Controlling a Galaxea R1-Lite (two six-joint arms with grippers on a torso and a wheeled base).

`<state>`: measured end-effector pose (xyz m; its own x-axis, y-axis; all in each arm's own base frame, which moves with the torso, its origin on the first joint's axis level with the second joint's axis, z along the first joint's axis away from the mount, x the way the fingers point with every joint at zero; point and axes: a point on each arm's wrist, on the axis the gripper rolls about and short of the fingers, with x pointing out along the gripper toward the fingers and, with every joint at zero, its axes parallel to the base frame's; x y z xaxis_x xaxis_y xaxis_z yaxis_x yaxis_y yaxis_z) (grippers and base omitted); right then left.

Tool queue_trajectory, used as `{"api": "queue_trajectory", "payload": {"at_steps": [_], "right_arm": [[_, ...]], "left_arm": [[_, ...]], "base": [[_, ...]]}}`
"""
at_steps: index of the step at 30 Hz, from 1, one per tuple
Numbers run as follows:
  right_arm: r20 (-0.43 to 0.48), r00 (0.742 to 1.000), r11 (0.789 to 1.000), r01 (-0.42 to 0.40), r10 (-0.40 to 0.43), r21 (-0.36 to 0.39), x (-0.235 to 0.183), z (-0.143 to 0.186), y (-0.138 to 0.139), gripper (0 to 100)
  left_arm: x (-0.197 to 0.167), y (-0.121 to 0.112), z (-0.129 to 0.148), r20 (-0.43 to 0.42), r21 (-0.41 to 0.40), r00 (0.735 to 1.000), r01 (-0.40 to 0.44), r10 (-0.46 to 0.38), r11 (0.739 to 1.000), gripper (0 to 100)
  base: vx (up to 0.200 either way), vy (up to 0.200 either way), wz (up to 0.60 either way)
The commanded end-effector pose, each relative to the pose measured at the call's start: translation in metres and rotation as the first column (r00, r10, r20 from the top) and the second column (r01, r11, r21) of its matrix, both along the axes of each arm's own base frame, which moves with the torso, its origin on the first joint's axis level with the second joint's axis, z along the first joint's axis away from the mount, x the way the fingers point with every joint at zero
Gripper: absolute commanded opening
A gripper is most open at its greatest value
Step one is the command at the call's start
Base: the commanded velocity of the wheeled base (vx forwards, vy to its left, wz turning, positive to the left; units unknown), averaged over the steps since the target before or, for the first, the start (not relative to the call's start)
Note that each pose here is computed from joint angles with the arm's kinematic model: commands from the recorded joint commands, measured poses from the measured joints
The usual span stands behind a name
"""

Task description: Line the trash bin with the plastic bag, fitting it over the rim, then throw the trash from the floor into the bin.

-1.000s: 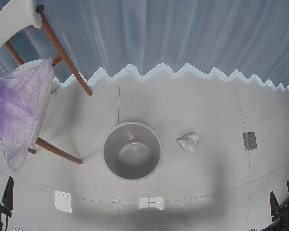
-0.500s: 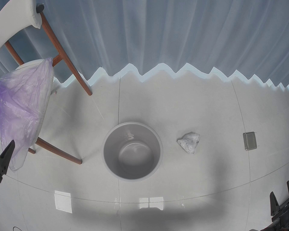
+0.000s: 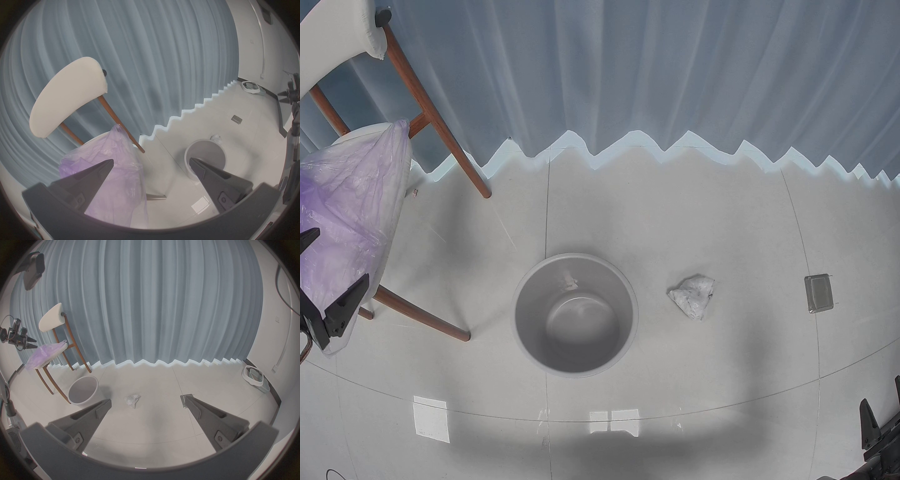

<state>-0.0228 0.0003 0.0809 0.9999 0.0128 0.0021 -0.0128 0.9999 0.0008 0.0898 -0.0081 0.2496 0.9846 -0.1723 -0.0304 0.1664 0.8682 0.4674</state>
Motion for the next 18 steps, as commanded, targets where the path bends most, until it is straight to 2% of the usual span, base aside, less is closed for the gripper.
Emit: {"api": "queue_trajectory", "payload": {"at_steps": [1, 11, 18], "right_arm": [[-0.001, 1.0, 1.0, -0.001, 0.001, 0.001, 0.0, -0.005, 0.0, 100], [-0.001, 1.0, 1.0, -0.001, 0.001, 0.001, 0.0, -0.005, 0.0, 100], [-0.001, 1.0, 1.0, -0.001, 0.001, -0.002, 0.0, -0.005, 0.0, 100]], "left_arm": [[0.012, -0.002, -0.002, -0.036, 0.026, 0.999, 0.011, -0.01, 1.0, 100], [0.033, -0.003, 0.01, -0.046, 0.036, 0.999, 0.009, -0.007, 0.999, 100], [0.055, -0.006, 0.011, -0.088, 0.035, 0.996, 0.012, -0.008, 0.999, 100]], "base": [[0.0, 0.0, 0.0], [0.0, 0.0, 0.0], [0.0, 0.0, 0.0]]}}
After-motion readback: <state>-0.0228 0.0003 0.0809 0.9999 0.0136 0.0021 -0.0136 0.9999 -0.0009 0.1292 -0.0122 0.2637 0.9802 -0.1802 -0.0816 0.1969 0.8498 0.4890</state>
